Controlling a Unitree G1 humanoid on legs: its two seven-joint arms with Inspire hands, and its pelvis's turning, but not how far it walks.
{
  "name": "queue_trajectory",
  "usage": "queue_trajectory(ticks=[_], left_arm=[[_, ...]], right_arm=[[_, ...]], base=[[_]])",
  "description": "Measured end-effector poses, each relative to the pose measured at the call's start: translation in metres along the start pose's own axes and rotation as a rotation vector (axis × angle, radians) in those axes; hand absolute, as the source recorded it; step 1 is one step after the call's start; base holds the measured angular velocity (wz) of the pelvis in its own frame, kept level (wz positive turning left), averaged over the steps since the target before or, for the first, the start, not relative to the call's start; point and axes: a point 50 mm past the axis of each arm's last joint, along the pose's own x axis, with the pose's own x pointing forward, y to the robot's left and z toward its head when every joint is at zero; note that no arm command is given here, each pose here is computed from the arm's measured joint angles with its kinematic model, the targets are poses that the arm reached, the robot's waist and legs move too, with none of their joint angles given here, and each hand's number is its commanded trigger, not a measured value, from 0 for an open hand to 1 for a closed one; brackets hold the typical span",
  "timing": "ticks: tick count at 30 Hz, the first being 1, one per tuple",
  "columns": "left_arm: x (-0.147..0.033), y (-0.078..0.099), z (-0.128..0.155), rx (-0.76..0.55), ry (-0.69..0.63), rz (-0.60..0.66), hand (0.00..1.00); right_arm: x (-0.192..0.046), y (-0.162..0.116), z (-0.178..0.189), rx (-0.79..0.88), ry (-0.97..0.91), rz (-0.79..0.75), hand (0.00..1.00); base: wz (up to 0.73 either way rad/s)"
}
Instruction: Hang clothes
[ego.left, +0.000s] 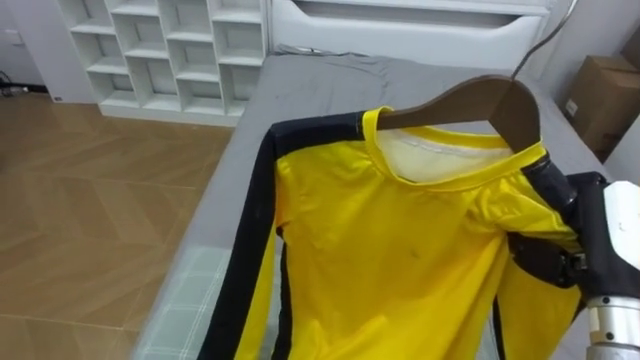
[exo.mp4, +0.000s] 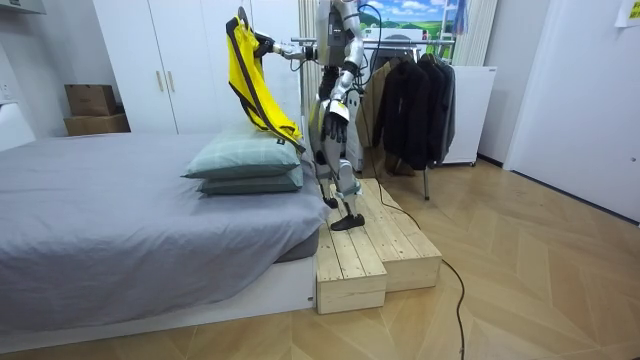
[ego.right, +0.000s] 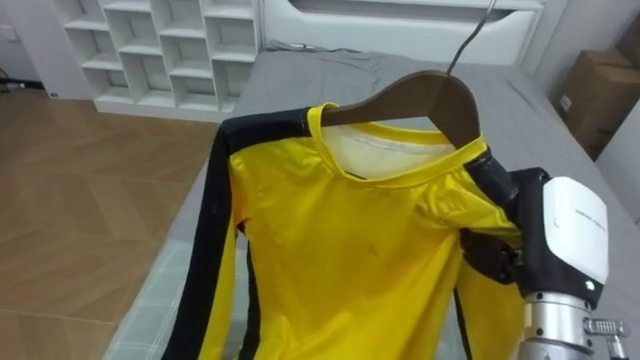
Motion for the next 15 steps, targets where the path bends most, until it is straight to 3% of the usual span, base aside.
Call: queue_trajectory(ticks=[6, 15], left_arm=[[-0.004, 0.003, -0.023, 0.069, 0.068, -0.003, 0.00], [-0.005, 0.001, -0.027, 0.101, 0.073, -0.043, 0.00]], right_arm=[[0.000, -0.001, 0.000, 0.022, 0.005, -0.006, 1.00], [-0.009, 0.000, -0.006, 0.012, 0.028, 0.017, 1.00]], base=[[-0.02], [-0.07]])
